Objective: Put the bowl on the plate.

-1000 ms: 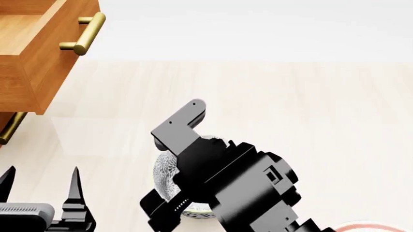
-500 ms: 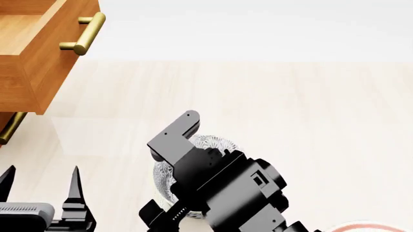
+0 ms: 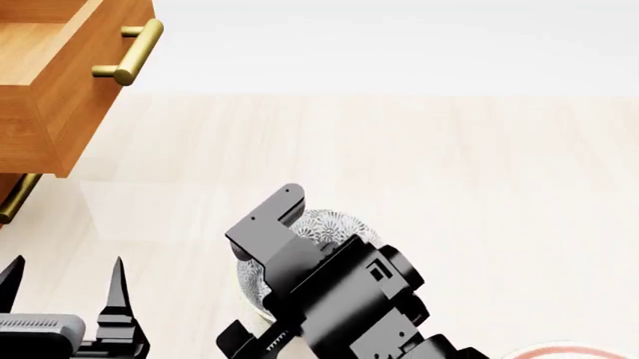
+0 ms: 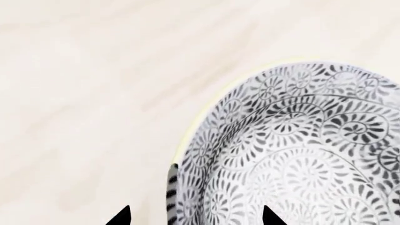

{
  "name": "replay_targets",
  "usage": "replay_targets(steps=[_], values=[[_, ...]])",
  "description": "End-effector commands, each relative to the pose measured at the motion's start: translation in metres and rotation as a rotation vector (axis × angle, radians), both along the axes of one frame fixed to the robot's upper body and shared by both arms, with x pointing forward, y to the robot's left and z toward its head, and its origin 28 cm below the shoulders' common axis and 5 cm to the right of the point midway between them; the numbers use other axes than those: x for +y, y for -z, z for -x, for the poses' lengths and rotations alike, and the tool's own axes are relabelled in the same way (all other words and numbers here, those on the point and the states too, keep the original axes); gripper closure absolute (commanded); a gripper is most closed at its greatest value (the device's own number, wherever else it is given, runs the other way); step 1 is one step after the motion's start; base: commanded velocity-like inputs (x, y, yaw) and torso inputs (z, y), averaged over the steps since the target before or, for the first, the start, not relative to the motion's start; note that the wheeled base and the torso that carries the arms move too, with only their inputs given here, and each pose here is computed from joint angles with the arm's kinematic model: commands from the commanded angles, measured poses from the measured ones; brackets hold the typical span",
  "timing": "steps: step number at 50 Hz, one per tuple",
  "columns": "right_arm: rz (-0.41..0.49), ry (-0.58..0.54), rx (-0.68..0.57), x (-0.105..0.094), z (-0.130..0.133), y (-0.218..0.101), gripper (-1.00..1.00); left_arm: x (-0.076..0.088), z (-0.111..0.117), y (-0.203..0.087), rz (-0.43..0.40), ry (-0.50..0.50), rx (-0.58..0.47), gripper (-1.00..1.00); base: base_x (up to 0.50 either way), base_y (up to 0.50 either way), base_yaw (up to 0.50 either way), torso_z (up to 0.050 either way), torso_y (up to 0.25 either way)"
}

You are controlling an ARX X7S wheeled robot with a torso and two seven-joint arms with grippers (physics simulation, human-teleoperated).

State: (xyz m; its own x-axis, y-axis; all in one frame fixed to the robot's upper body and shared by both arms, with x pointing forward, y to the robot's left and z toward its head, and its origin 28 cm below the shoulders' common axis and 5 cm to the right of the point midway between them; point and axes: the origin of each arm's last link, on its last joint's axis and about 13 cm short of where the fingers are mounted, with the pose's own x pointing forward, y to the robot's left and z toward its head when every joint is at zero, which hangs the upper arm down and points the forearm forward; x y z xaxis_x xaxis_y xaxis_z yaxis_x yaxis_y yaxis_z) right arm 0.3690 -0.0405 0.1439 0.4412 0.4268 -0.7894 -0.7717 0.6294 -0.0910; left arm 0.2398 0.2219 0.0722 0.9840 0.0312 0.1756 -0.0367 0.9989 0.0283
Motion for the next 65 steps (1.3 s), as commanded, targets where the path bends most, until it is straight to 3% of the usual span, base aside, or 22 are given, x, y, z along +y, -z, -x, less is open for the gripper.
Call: replay_targets(steps=[1,35,36,50,52,53,54,55,56,58,59,60,65], values=[[0.032,0.015,0.044,0.002,-0.001,0.000,-1.00,0.000,0.001,-0.001,0.000,0.002,-0.003,-1.00,0.00,0.00,0.00,0.000,0.000],[0.075,0.024,0.071,-0.003,-0.004,0.015,-1.00,-0.002,0.001,-0.001,-0.003,0.007,-0.006,-1.00,0.00,0.00,0.00,0.000,0.000],[0.076,0.026,0.068,-0.003,-0.004,0.015,1.00,-0.002,0.001,-0.003,-0.004,0.006,-0.005,-1.00,0.00,0.00,0.00,0.000,0.000],[0.090,0.032,0.054,-0.005,-0.002,0.016,1.00,-0.002,0.001,-0.002,-0.004,0.006,-0.005,-1.00,0.00,0.00,0.00,0.000,0.000],[0.118,0.028,0.018,-0.007,0.000,0.015,1.00,-0.002,0.000,-0.002,-0.004,0.008,-0.004,-1.00,0.00,0.00,0.00,0.000,0.000],[0.245,0.007,-0.089,-0.009,0.002,0.015,1.00,-0.001,0.001,-0.002,-0.002,0.007,-0.005,-1.00,0.00,0.00,0.00,0.000,0.000],[0.282,-0.008,-0.129,-0.011,0.003,0.016,1.00,-0.001,0.001,-0.002,-0.002,0.007,-0.005,-1.00,0.00,0.00,0.00,0.000,0.000],[0.230,-0.006,-0.086,-0.012,0.009,0.013,1.00,0.000,0.001,-0.003,-0.001,0.004,-0.006,-1.00,0.00,0.00,0.00,0.000,0.000],[0.371,-0.023,-0.221,-0.015,0.008,0.013,1.00,0.000,0.001,-0.003,0.000,0.002,-0.006,-1.00,0.00,0.00,0.00,0.000,0.000],[0.263,-0.001,-0.149,-0.016,0.011,0.011,1.00,0.000,0.002,-0.002,0.000,0.002,-0.006,-1.00,0.00,0.00,0.00,0.000,0.000],[0.367,-0.014,-0.249,-0.020,0.013,0.008,1.00,0.000,0.002,-0.002,0.001,0.003,-0.007,-1.00,0.00,0.00,0.00,0.000,0.000],[0.345,-0.008,-0.242,-0.021,0.014,0.005,1.00,0.000,0.002,-0.002,0.001,0.004,-0.007,-1.00,0.00,0.00,0.00,0.000,0.000],[0.411,0.025,-0.322,-0.030,0.018,-0.010,1.00,0.000,0.002,-0.002,0.003,0.006,-0.009,-1.00,0.00,0.00,0.00,0.000,0.000]])
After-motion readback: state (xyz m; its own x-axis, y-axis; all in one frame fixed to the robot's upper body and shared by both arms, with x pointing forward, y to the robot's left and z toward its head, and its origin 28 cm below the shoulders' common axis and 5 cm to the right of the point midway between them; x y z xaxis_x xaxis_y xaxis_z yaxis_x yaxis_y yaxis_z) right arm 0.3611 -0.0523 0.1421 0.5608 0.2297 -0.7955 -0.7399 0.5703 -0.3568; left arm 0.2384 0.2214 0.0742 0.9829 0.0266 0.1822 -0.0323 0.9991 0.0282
